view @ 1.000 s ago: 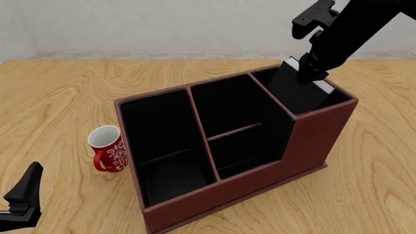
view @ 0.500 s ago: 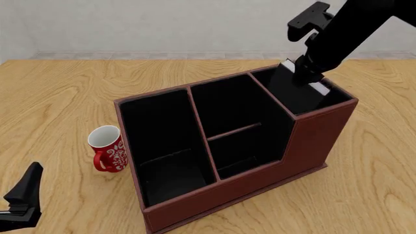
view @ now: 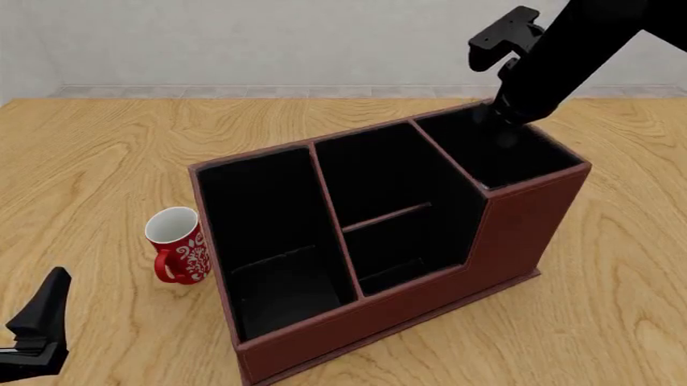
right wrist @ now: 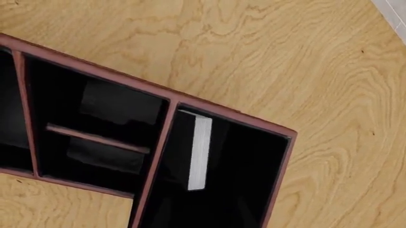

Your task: Pick up the book and place it in the right compartment of the caddy.

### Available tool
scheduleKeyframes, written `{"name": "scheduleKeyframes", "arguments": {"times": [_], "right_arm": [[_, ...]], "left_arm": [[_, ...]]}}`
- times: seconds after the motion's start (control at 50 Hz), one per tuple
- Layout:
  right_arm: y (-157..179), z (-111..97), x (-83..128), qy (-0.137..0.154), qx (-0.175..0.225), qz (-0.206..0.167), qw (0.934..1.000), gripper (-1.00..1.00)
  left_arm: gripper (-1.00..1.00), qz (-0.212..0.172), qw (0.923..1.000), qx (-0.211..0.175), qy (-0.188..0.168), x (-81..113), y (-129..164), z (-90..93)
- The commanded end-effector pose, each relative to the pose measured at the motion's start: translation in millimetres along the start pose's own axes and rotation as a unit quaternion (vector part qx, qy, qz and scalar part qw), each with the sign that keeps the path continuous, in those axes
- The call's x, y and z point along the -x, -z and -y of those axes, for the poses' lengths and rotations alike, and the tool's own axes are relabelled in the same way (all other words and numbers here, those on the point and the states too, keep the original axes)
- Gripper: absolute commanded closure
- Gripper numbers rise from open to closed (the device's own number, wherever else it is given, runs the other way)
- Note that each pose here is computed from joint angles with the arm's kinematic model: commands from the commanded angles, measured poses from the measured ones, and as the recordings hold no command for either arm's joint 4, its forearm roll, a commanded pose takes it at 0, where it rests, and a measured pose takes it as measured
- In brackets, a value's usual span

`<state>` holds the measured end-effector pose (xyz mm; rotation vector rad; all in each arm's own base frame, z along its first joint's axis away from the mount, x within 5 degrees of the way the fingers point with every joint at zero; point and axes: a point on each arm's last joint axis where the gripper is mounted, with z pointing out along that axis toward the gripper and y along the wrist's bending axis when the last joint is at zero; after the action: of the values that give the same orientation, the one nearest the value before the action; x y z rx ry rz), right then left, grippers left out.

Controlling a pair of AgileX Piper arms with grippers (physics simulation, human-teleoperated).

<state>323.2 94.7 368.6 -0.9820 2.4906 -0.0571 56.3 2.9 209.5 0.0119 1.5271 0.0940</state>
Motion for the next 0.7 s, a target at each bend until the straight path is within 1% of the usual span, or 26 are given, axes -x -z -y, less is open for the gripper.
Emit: {"name": "scheduleKeyframes", "arguments": {"times": [0.02,0.26,0.44,0.6,0.64,0.7], "right_arm": [[0.3,-1.1,-0.5,0.0,0.0,0.0,1.0,-1.0],[9.2,4.6,-5.6,0.001,-0.007,0.003,1.0,-1.0],[25.6,4.6,-13.2,0.007,-0.016,0.014,0.9998,-1.0],[44.6,0.3,-29.4,0.03,-0.026,0.024,0.9989,-1.0],[45.9,-0.5,-31.6,0.032,-0.027,0.024,0.9989,-1.0],[53.7,-3.2,-39.8,0.046,-0.032,0.027,0.9981,-1.0]], "left_arm": [[-1.0,0.0,1.0,0.001,0.001,0.0,0.0,-0.1],[-1.0,0.001,1.0,0.0,0.001,0.1,0.0,0.0],[-1.0,0.006,1.0,0.001,-0.004,1.1,0.0,-0.1],[-1.0,0.012,0.9999,0.001,-0.003,4.8,0.4,-0.3],[-1.0,0.013,0.9999,0.0,-0.004,6.0,0.5,-0.3],[-1.0,0.015,0.9999,-0.002,-0.004,10.4,1.2,-0.4]]}}
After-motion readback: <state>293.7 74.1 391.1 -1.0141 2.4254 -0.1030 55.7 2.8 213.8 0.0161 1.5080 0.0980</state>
